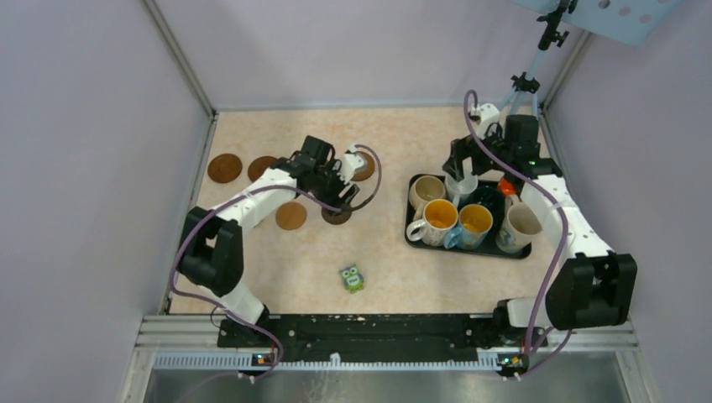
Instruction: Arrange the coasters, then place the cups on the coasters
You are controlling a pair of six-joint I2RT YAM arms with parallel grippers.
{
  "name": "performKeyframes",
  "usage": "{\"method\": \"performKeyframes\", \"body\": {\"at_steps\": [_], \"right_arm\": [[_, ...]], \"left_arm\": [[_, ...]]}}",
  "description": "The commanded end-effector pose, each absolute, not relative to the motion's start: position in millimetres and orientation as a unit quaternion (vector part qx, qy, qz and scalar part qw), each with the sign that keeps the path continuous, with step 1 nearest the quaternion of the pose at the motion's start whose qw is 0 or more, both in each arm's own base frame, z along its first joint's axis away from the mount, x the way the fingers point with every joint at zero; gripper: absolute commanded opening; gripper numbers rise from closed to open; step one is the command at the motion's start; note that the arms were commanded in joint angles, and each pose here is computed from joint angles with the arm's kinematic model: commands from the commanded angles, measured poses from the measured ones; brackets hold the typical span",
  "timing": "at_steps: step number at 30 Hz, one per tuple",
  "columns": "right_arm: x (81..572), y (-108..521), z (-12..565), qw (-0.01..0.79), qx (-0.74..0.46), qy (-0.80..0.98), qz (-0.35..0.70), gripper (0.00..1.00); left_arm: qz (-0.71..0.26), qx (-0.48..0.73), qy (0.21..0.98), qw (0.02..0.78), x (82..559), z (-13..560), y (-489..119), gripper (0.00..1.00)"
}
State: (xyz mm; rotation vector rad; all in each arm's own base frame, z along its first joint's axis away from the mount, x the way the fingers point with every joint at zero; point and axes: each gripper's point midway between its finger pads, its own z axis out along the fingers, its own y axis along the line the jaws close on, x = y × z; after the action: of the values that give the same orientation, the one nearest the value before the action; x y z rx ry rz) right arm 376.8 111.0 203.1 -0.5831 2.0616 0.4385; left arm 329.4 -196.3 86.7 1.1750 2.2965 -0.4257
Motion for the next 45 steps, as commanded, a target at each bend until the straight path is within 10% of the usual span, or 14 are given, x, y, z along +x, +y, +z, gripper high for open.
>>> {"method": "performKeyframes", "body": {"at_steps": [1,21,31,45], "right_arm": [[376.1,90.7,259.1,0.512,-0.213,0.810,0.188,0.99],[340.7,-66.3,232.4,0.474,-0.043,0.874,0.102,0.94],[319.0,-170.5,183.4,0.384,-0.044,0.917,-0.103,0.55],[330.5,-176.9,55.3,0.288,-0.061,0.952,-0.087,0.04]], "left_arm": [[-0.220,0.505,0.780,0.298,304.2,149.7,-245.3,0.77],[-0.253,0.594,0.724,0.241,262.7,124.8,-389.0,0.77],[-0.260,0.599,0.723,0.228,257.6,116.0,-394.6,0.78],[-0.259,0.602,0.723,0.218,256.3,112.7,-393.0,0.80]]}}
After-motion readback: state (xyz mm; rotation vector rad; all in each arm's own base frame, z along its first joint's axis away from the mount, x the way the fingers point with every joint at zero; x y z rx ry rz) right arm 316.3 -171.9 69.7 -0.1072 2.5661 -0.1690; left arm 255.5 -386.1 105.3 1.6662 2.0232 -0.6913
